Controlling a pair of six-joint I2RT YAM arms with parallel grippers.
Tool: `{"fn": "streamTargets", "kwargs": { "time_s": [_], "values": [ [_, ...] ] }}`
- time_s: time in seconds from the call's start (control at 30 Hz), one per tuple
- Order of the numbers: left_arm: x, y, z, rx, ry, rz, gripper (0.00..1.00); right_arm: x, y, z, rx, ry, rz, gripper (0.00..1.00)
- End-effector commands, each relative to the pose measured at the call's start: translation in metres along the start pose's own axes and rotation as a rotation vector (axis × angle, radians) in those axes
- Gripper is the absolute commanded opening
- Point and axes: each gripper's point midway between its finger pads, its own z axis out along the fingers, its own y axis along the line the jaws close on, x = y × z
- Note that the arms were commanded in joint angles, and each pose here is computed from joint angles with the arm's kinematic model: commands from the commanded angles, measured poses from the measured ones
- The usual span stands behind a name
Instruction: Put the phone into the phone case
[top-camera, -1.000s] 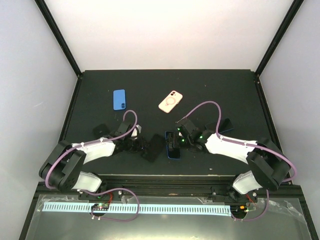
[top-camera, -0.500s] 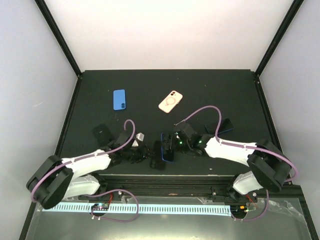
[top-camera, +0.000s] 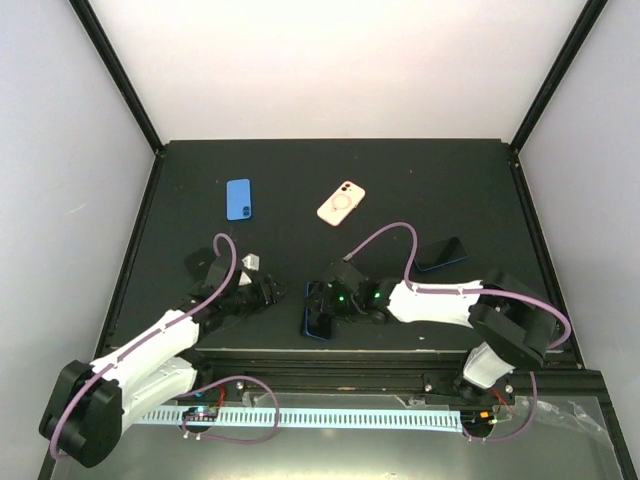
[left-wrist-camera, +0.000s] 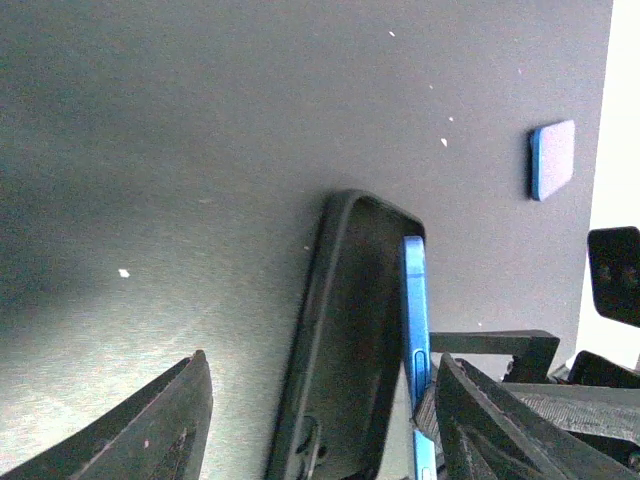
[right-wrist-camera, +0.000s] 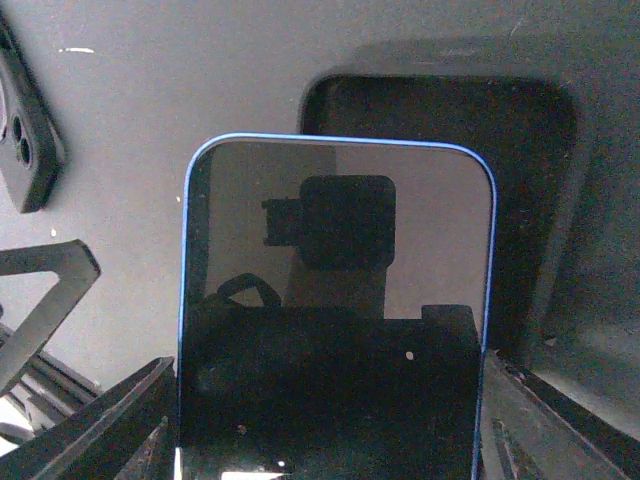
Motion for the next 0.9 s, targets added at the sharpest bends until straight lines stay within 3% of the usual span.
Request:
{"fn": "streamTargets", "kwargs": {
  "time_s": [0.0,0.43,0.87],
  "values": [
    [-0.003,0.015,-0.010,-0.048,-0.003,0.022,0.63,-0.016,0.023,0.004,-0.030,-0.076,0.056,0.63],
    [0.006,0.017,-0.004,-0.010,0.048,0.047,0.58,-0.026,-0.004,0.015,0.117,-0.139,0.093,0.67],
    [0.015,0.016,-0.001,0.011,0.076,0.059,0.57,-0.027,-0.008,0.010,0.160,-0.138,0.040,0.86]
  ]
}}
